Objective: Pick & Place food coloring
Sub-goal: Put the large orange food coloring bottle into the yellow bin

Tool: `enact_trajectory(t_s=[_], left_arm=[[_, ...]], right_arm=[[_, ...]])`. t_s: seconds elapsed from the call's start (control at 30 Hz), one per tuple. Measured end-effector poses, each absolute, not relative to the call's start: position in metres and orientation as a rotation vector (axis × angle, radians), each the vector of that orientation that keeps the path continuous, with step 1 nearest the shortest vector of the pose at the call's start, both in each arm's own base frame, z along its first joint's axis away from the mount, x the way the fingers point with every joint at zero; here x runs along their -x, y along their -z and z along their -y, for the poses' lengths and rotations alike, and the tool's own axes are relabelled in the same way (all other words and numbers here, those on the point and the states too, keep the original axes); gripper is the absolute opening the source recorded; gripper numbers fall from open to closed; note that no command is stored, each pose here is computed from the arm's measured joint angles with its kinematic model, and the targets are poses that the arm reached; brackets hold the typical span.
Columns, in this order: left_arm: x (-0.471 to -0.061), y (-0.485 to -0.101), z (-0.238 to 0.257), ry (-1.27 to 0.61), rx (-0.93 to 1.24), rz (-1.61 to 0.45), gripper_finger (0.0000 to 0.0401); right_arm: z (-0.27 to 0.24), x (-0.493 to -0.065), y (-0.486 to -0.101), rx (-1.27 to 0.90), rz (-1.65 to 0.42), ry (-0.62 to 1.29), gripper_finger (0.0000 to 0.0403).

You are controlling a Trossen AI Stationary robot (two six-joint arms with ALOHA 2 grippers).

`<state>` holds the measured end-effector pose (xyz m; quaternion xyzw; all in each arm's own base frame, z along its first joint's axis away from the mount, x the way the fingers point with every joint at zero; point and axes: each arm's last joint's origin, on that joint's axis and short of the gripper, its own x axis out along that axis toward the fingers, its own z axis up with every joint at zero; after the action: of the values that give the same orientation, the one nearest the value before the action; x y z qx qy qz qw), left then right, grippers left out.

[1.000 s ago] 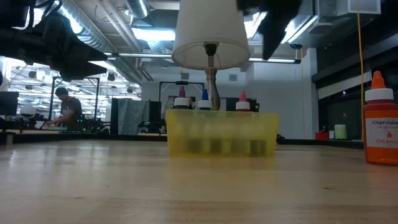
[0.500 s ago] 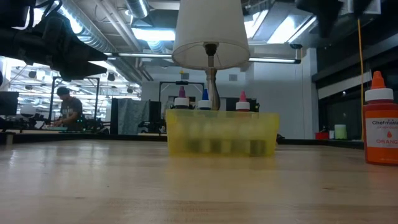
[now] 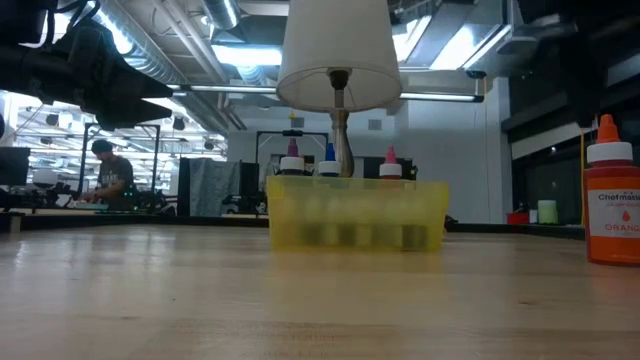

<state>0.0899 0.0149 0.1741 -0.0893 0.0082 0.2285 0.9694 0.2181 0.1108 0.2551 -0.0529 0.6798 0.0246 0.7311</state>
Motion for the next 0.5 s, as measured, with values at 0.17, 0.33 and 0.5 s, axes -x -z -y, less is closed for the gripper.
enact_trajectory(t_s=[0.17, 0.33, 0.5], left_arm=[[-0.09, -0.174, -0.015, -0.462, 0.181, -0.017, 0.0313], [-0.09, -0.174, -0.015, -0.462, 0.181, -0.016, 0.0311], [-0.09, -0.174, -0.015, -0.462, 0.18, -0.017, 0.0313]], right_arm=[[-0.115, -0.214, -0.237, 0.066, -1.507, -0.06, 0.0293], [-0.119, -0.216, -0.228, 0.091, -1.442, -0.057, 0.0293], [-0.118, -0.217, -0.221, 0.1, -1.41, -0.042, 0.0293]])
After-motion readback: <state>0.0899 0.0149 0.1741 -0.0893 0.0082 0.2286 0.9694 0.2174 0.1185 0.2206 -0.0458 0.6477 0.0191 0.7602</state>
